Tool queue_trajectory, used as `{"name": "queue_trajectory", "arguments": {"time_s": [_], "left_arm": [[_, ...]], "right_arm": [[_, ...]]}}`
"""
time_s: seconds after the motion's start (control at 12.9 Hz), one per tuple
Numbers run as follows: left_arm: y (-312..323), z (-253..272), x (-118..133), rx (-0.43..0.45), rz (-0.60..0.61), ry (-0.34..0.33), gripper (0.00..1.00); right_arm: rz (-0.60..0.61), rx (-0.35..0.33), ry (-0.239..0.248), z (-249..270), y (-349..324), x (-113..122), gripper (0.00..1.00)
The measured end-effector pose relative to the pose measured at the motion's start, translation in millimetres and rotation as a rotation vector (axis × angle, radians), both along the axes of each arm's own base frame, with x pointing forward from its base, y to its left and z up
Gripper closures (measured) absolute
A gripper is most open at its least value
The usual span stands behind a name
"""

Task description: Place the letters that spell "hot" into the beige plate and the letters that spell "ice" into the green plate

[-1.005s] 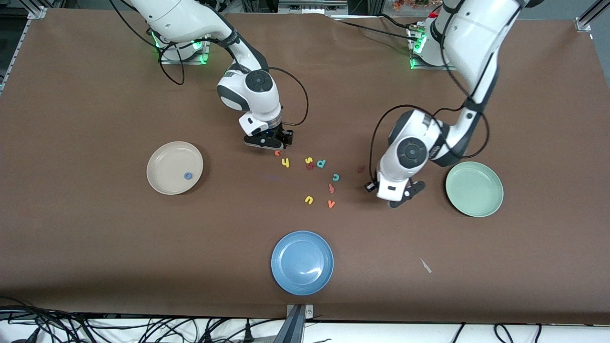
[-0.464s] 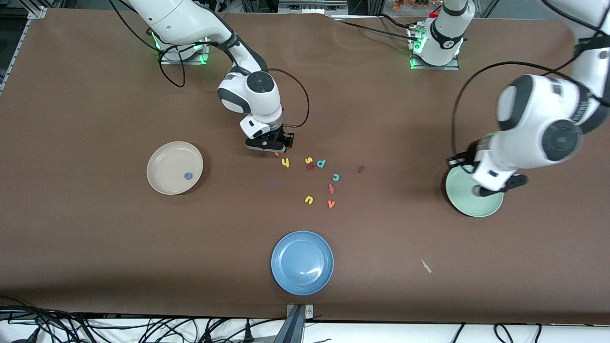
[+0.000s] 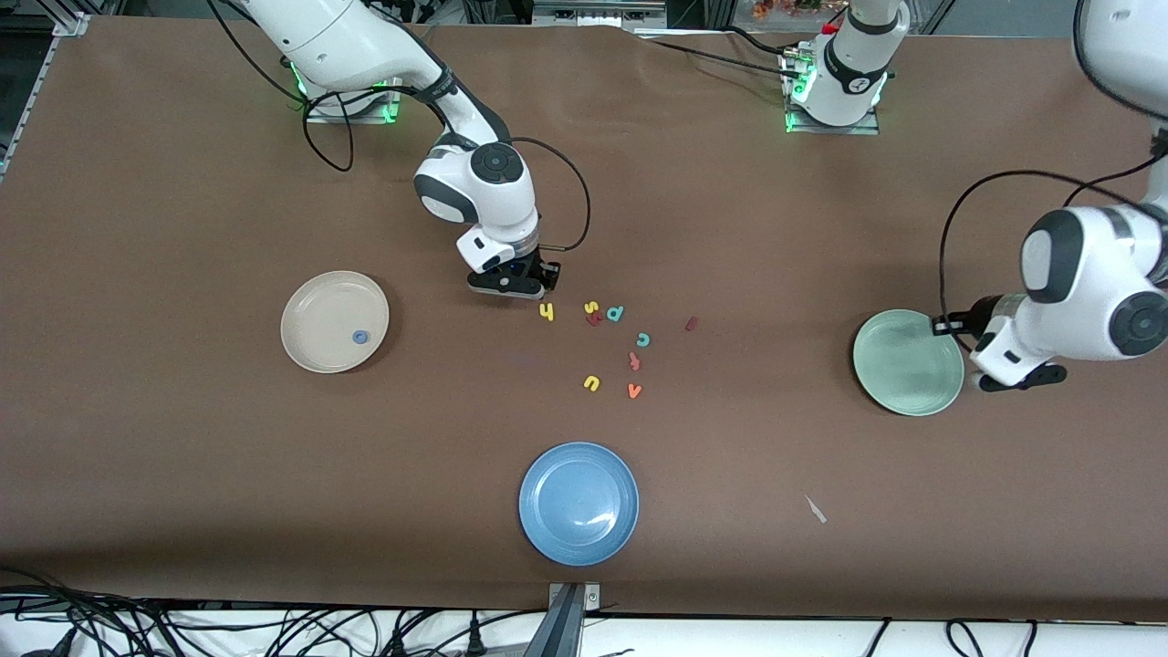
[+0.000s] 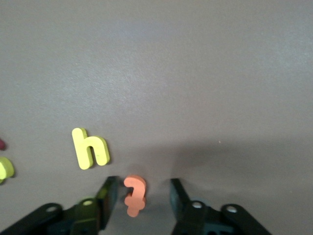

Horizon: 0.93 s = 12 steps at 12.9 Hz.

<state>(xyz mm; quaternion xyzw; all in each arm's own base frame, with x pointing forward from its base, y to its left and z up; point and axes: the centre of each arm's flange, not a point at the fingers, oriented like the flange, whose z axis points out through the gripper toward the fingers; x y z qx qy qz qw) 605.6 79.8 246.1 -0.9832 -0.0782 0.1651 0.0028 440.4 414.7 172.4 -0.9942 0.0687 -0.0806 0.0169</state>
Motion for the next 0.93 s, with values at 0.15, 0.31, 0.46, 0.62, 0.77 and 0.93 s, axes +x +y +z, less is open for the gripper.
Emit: {"name": "queue_trajectory", "arguments": {"time_s": [0.15,0.31,0.46,0.62,0.77,0.93], "left_arm": [[3,-39,2,-0.013,0.007,-0.008,0.75],[9,-57,1,-0.02,0.017,-0.009,0.69],[9,-51,3,-0.018,0.017,-0.018,0.47],[-2,-23,10,-0.023,-0.001,-0.011,0.24],[-42,30,17,-0.05,-0.004,-0.01,0.03],[-98,90,13,-0.089,0.023,-0.02,0.0]], "right_arm": [[0.003,0.005,-0.006,3,2,1,0.8],[0.007,0.003,-0.006,3,1,2,0.81],[0.019,-0.005,-0.014,5,-6,9,0.81],[0.045,-0.024,-0.034,15,-31,30,0.81],[0.088,-0.056,-0.053,32,-72,52,0.81],[0.133,-0.091,-0.065,48,-109,61,0.81]]}}
